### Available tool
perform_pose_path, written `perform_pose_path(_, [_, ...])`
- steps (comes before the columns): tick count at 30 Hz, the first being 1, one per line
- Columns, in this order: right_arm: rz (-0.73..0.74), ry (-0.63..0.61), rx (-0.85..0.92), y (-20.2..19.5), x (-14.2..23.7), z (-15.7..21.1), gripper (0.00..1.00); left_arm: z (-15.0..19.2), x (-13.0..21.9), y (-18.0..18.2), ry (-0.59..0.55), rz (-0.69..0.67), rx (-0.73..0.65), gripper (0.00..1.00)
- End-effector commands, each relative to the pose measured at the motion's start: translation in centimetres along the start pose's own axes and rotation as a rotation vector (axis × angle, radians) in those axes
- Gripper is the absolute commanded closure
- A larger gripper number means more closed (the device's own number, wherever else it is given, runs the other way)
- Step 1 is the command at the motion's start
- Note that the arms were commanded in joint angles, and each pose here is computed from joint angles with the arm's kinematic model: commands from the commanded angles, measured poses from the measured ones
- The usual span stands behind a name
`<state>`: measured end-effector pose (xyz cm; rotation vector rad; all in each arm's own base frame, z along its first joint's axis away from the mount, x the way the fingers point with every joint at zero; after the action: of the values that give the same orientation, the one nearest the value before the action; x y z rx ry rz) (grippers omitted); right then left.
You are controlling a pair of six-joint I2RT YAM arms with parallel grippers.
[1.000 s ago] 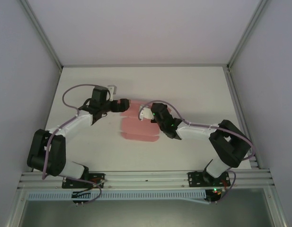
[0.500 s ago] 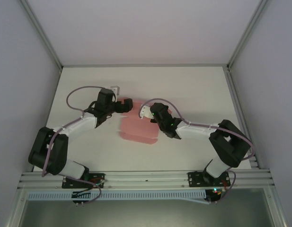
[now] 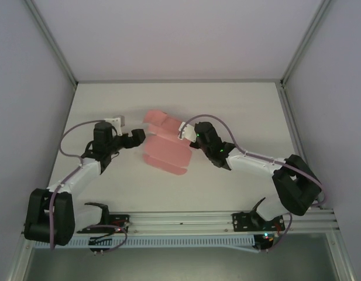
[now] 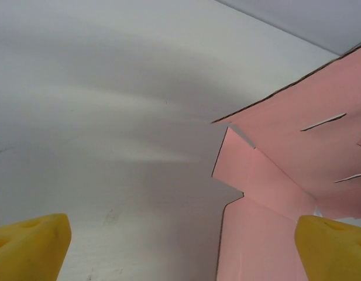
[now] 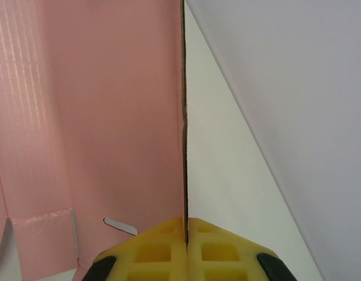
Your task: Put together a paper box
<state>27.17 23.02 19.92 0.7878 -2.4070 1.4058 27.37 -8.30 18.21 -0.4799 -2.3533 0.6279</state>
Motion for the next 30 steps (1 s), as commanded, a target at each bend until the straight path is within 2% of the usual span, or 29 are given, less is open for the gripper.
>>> perform_pose_path(1, [-0.035, -0.021, -0.043, -0.1, 0.2, -0.3, 1.00, -0.7, -1.0, -0.7, 0.015, 0.156, -0.005, 0.07])
perform_pose_path(7, [-0.040, -0.017, -0.060, 0.0, -0.2, -0.4, 1.00, -0.6, -3.6, -0.6, 0.068, 0.275, 0.002, 0.19])
perform_pose_path(10, [-0.036, -0.018, -0.072, -0.2, -0.1, -0.4, 1.00, -0.6, -4.9, 0.0, 0.072, 0.270, 0.013, 0.24])
perform_pose_path(17, [-0.074, -0.026, -0.081, 0.0, -0.1, -0.4, 1.00, -0.7, -7.1, 0.2, 0.095, 0.325, 0.030, 0.59])
perform_pose_path(22, [-0.073, -0.015, -0.098, -0.1, 0.0, -0.3, 1.00, -0.4, -7.4, 0.0, 0.102, 0.344, 0.012, 0.98])
perform_pose_path(27, [-0.071, 0.000, -0.117, -0.2, 0.0, -0.1, 1.00, 0.1, -6.9, -0.5, 0.092, 0.328, -0.025, 1.00])
perform_pose_path(30, [-0.073, 0.022, -0.119, -0.2, -0.1, 0.0, 1.00, 0.6, -6.5, -1.2, 0.089, 0.257, -0.074, 1.00])
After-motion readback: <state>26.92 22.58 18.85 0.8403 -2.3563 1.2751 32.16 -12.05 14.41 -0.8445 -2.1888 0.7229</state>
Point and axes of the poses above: each hand's point on the last joint's axis, 136 mm out from that joint toward the fingers, its own x axis back along the fingers, its own y axis along the line the jaws close on, z = x × y, the point moved 9 cm from there along x, back along the fingers, and after that the axes turned 4 degrees about x, right-handed, at the moved point
